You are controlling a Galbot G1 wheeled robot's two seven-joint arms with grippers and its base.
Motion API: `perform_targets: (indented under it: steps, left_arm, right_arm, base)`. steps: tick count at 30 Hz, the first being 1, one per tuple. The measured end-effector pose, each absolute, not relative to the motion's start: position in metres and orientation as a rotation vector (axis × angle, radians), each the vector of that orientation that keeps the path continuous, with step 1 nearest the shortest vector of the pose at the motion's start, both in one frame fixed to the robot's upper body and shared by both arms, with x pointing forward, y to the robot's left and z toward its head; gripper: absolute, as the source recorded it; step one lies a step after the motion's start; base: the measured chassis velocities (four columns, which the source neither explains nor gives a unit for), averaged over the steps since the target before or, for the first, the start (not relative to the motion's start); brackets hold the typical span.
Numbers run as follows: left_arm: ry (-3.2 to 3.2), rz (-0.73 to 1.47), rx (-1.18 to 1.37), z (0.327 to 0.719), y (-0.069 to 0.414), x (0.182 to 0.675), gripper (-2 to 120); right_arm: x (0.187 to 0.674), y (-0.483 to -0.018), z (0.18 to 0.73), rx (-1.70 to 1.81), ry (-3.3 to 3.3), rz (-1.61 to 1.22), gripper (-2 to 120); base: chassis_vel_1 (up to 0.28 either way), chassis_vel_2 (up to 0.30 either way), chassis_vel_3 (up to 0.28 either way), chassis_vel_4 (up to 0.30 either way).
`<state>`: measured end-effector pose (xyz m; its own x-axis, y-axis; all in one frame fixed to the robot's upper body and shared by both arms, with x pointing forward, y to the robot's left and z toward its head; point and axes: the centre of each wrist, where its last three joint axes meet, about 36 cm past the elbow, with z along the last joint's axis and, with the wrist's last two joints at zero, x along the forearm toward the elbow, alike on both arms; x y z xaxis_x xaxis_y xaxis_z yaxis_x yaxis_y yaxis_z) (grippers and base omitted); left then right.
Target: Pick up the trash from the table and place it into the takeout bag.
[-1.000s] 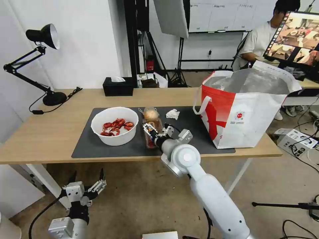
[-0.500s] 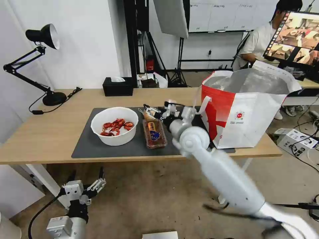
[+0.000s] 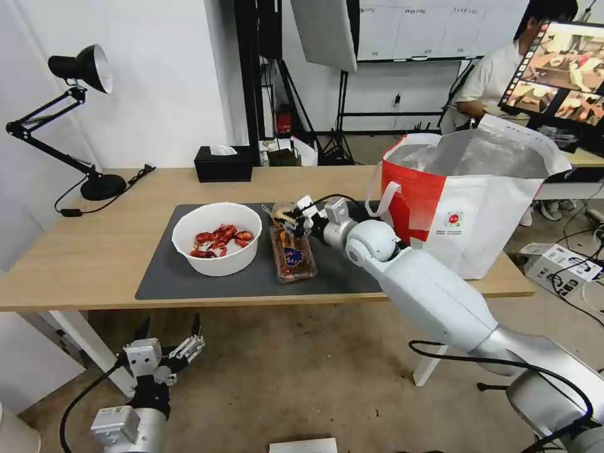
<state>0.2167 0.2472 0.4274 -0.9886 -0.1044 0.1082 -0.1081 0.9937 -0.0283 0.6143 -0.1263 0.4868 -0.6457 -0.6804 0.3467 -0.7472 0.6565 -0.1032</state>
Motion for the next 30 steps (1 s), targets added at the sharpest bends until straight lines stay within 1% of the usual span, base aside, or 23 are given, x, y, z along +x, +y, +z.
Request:
perform_targets:
  steps: [2,8,15,16,17,18,21,22,25,26,29,30]
  left_arm:
    - [-3.032,0.059,0.162,0.427,0.249,0.218,100]
    - [-3.036,0.073,0.159,0.427,0.25,0.22,100]
    - [-3.046,0.178,0.064,0.426,0.254,0.228,100]
    - [-3.048,0.215,0.023,0.426,0.256,0.231,100]
    - [-3.049,0.317,-0.057,0.424,0.259,0.236,100]
    - [-3.049,0.317,-0.057,0.424,0.259,0.236,100]
    - [-3.015,0.487,-0.199,0.419,0.267,0.252,100]
    - [-3.015,0.487,-0.199,0.419,0.267,0.252,100]
    - [-2.968,0.612,-0.316,0.428,0.272,0.27,100]
    - [-2.968,0.612,-0.316,0.428,0.272,0.27,100]
    - [-2.912,0.757,-0.438,0.441,0.274,0.296,100]
    - [-2.912,0.757,-0.438,0.441,0.274,0.296,100]
  right_arm:
    - [0.62,-0.126,0.476,1.149,-2.573,0.346,2]
    - [0.621,-0.127,0.467,1.129,-2.569,0.33,0]
    - [0.62,-0.128,0.466,1.114,-2.588,0.309,0]
    - [0.62,-0.127,0.466,1.114,-2.589,0.309,0]
    - [0.619,-0.127,0.466,1.114,-2.589,0.31,0]
    - [0.619,-0.127,0.466,1.114,-2.589,0.31,0]
    - [0.617,-0.128,0.465,1.114,-2.589,0.312,0]
    - [0.617,-0.128,0.465,1.114,-2.589,0.312,0]
    - [0.614,-0.129,0.466,1.118,-2.58,0.322,0]
    - [0.614,-0.129,0.466,1.118,-2.58,0.322,0]
    - [0.613,-0.132,0.466,1.115,-2.578,0.328,0]
    - [0.613,-0.132,0.466,1.115,-2.578,0.328,0]
  base:
    - [0.0,0.0,0.0,0.0]
    - [0.0,0.0,0.0,0.0]
    - [0.0,0.0,0.0,0.0]
    - [0.0,0.0,0.0,0.0]
    - [0.0,0.0,0.0,0.0]
    - [0.0,0.0,0.0,0.0]
    - [0.0,0.0,0.0,0.0]
    - [0.0,0.0,0.0,0.0]
    - [0.0,0.0,0.0,0.0]
    - [0.0,0.0,0.0,0.0]
    - [0.0,0.0,0.0,0.0]
    - [0.0,0.0,0.0,0.0]
